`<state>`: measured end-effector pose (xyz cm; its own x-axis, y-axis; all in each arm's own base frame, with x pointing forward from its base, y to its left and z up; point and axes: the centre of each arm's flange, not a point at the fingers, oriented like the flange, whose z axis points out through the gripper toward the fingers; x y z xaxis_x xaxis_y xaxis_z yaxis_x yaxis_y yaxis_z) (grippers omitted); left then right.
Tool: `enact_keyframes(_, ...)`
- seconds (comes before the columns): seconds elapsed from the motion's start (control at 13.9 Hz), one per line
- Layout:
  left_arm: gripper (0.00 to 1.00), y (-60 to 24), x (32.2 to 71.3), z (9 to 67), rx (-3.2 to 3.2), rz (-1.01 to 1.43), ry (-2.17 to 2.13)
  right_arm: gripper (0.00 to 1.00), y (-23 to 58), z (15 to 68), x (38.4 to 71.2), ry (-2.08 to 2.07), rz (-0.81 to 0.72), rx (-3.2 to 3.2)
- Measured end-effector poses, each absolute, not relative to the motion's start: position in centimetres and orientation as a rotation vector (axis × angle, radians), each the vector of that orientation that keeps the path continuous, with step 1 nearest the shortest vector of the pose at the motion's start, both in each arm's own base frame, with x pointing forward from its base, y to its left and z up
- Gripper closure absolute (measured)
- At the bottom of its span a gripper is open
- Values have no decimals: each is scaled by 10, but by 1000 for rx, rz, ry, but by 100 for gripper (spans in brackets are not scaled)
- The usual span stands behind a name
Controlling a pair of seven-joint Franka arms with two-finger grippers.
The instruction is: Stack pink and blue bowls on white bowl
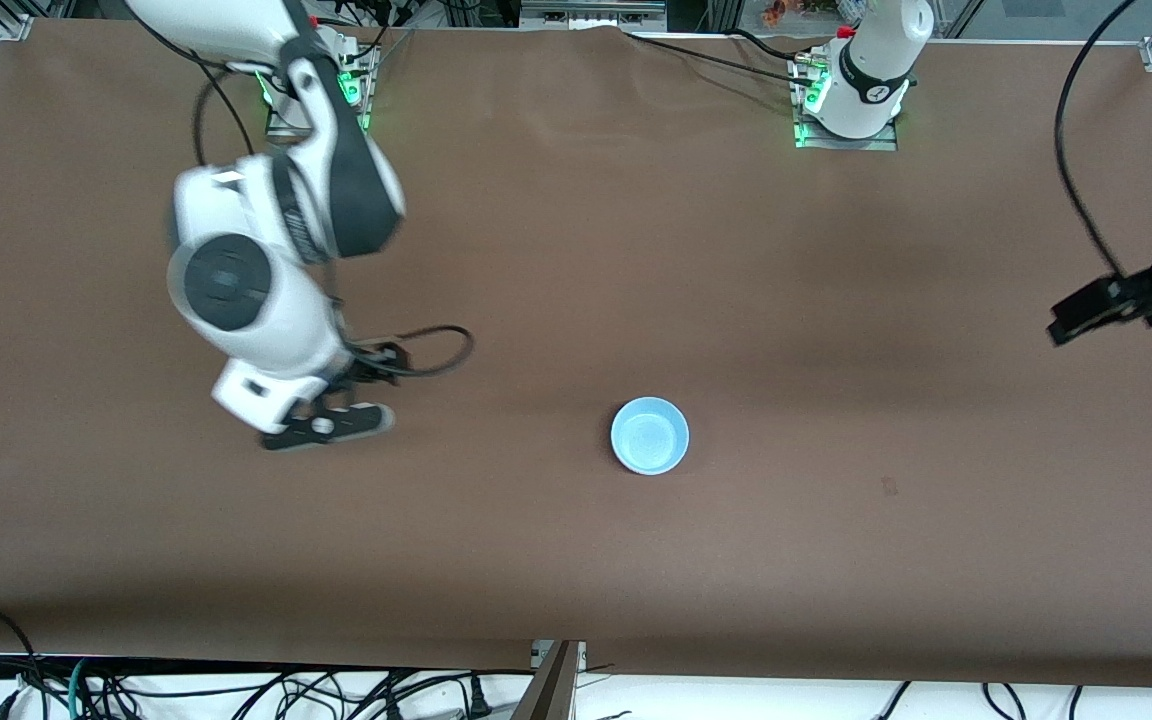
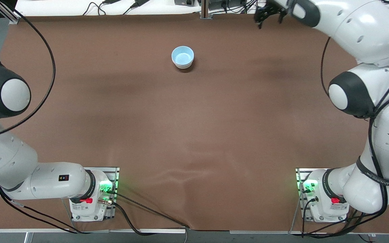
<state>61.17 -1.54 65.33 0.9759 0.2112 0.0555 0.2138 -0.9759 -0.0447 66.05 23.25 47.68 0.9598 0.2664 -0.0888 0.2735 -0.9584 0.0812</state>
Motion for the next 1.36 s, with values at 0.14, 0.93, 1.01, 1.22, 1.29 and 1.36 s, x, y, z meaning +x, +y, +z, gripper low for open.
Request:
enact_keyframes(0.14,0,-16,587,661,-3084,-79,-328,0,192,512,651,410,-180,3009)
enact_keyframes(0.93,0,-12,553,657,-3155,-136,-294,0,41,640,574,252,-241,3047)
enact_keyframes(1.01,0,-13,553,657,-3156,-136,-270,0,45,640,567,271,-245,3031)
enact_keyframes(1.22,0,-16,555,654,-3161,-130,-134,0,48,625,558,264,-302,3024)
enact_keyframes(1.29,0,-18,556,651,-3160,-126,-95,0,46,621,554,246,-316,3024)
enact_keyframes(1.36,0,-20,558,648,-3160,-121,-62,0,45,618,550,227,-322,3025)
